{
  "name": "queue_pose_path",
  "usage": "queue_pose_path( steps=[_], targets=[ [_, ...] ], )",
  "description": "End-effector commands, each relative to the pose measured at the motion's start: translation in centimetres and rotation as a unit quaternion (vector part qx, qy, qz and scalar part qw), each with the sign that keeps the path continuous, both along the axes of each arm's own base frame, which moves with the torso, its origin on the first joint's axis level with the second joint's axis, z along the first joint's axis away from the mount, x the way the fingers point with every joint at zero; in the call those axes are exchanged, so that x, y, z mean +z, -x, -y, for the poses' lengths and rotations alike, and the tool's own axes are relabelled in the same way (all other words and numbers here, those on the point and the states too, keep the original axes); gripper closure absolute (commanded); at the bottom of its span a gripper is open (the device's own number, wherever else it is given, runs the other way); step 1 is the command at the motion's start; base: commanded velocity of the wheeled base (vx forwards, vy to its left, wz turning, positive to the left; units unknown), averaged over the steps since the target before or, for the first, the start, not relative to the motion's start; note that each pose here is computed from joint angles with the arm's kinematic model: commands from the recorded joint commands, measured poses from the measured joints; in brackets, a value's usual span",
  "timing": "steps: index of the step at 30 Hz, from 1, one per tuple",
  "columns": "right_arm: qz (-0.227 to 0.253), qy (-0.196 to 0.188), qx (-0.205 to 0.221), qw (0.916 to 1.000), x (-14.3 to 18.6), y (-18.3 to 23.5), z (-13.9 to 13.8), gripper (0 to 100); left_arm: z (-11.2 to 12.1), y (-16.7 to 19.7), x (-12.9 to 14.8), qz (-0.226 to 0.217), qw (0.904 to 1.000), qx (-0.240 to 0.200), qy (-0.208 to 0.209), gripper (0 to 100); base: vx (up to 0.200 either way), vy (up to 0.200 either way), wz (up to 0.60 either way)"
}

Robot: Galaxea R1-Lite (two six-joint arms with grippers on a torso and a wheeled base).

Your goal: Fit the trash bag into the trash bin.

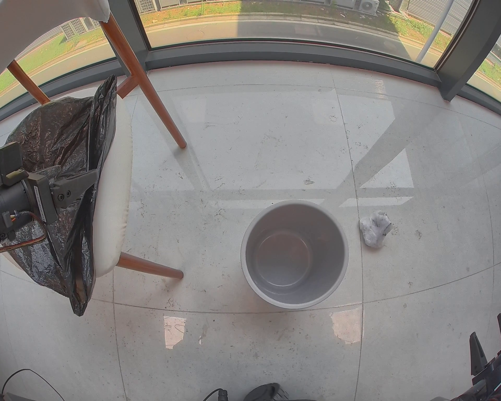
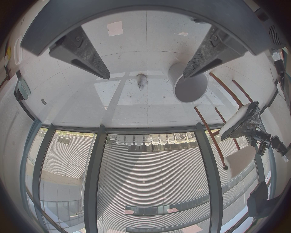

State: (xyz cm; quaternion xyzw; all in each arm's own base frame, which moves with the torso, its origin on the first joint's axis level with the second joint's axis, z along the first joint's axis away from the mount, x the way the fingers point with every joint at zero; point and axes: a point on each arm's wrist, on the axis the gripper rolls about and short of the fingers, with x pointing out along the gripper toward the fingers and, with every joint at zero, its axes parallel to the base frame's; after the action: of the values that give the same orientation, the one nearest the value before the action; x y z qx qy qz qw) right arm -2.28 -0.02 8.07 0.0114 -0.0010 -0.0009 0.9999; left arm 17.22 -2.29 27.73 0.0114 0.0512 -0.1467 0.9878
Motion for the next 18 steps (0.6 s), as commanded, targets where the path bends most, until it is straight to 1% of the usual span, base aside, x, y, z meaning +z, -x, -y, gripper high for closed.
queue_pose_path(
  steps=[1, 8, 18],
  targets=[
    [-0.006, 0.000, 0.000, 1.0000, -0.5, -0.1, 0.0, 0, 0.1, 0.1, 0.0, 0.002, 1.0000, 0.003, -0.008, 0, 0.000, 0.000, 0.00],
    [-0.006, -0.003, 0.000, 1.0000, -0.5, -0.1, 0.0, 0, 0.2, -0.5, -0.3, -0.005, 0.9991, 0.038, -0.020, 0, 0.000, 0.000, 0.00],
    [-0.006, -0.005, 0.000, 1.0000, -0.5, -0.1, 0.0, 0, 1.8, -2.6, -1.9, -0.042, 0.9975, 0.045, -0.035, 0, 0.000, 0.000, 0.00]
  ],
)
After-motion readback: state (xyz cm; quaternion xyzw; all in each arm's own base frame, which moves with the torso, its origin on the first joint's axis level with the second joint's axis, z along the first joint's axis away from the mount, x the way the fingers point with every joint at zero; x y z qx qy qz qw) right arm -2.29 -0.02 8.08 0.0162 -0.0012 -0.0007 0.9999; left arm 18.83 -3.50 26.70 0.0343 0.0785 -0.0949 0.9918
